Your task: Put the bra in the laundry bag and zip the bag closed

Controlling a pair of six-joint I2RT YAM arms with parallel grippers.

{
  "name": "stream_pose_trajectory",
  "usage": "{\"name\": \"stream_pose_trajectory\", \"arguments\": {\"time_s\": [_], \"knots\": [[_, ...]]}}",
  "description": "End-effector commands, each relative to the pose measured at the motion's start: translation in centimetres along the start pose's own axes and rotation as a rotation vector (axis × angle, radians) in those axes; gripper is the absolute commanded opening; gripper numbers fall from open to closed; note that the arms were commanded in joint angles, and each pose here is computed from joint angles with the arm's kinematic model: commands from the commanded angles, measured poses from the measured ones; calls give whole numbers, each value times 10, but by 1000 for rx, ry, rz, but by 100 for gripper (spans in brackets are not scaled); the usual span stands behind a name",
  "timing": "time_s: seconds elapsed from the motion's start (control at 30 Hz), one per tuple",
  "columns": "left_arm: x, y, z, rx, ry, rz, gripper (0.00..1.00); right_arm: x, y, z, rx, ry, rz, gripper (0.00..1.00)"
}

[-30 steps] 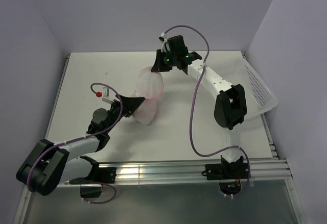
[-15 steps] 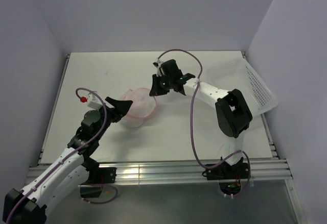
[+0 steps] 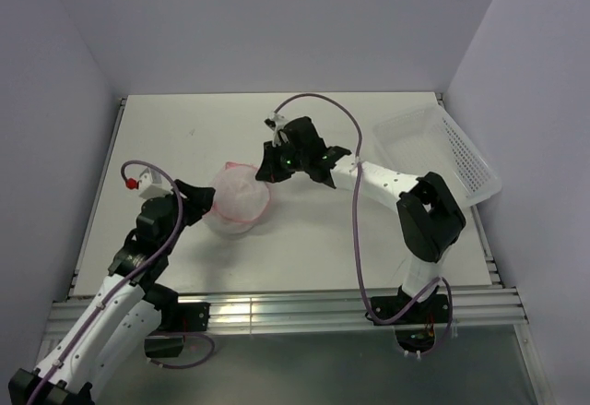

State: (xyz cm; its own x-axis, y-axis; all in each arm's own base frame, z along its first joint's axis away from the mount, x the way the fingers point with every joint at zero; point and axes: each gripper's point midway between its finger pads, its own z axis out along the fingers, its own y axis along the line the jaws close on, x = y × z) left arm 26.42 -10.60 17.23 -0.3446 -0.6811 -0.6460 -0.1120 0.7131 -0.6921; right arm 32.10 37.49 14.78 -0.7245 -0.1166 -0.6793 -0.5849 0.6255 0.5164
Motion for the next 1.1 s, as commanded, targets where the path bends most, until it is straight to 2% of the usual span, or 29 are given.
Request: {"name": "stream_pose_trajectory", "arguments": {"time_s": [0.0,0.07,0.2,0.33,0.37,0.5,0.53,0.6,0.7,0.73,0.77,0.83,0.87,1.07], "knots": [[12,21,-2,-58,35,38,56,-39,14,1,-34,-82,-73,5],[19,29,4,-102,64,50,50,-57,17,1,-17,-93,-100,6],[16,46,8,-160,30,116,50,-68,6,14,37,-73,-146,7],[4,39,17,-133,-20,125,57,-67,9,12,22,-35,-186,3],[3,42,21,-156,-28,127,63,-69,12,10,13,-49,-190,3],[-13,40,35,-195,-88,140,71,-61,19,-1,-26,-42,-205,2],[-24,33,39,-164,-130,135,74,-59,19,-2,-25,-36,-201,2],[-29,34,49,-154,-135,122,73,-57,19,-4,-30,-39,-196,1],[-34,34,65,-96,-103,117,67,-54,21,-7,-48,-34,-196,1],[-30,40,69,-86,-82,125,62,-55,22,-9,-51,-37,-198,0],[-29,20,70,25,-72,134,59,-56,22,-10,-52,-39,-199,0],[-20,13,68,90,-48,147,57,-58,21,-14,-60,-39,-196,0],[-17,7,67,132,-36,152,57,-60,21,-17,-63,-46,-199,0],[-13,19,88,95,-1,129,67,-62,18,-27,-121,-9,-234,0]]}}
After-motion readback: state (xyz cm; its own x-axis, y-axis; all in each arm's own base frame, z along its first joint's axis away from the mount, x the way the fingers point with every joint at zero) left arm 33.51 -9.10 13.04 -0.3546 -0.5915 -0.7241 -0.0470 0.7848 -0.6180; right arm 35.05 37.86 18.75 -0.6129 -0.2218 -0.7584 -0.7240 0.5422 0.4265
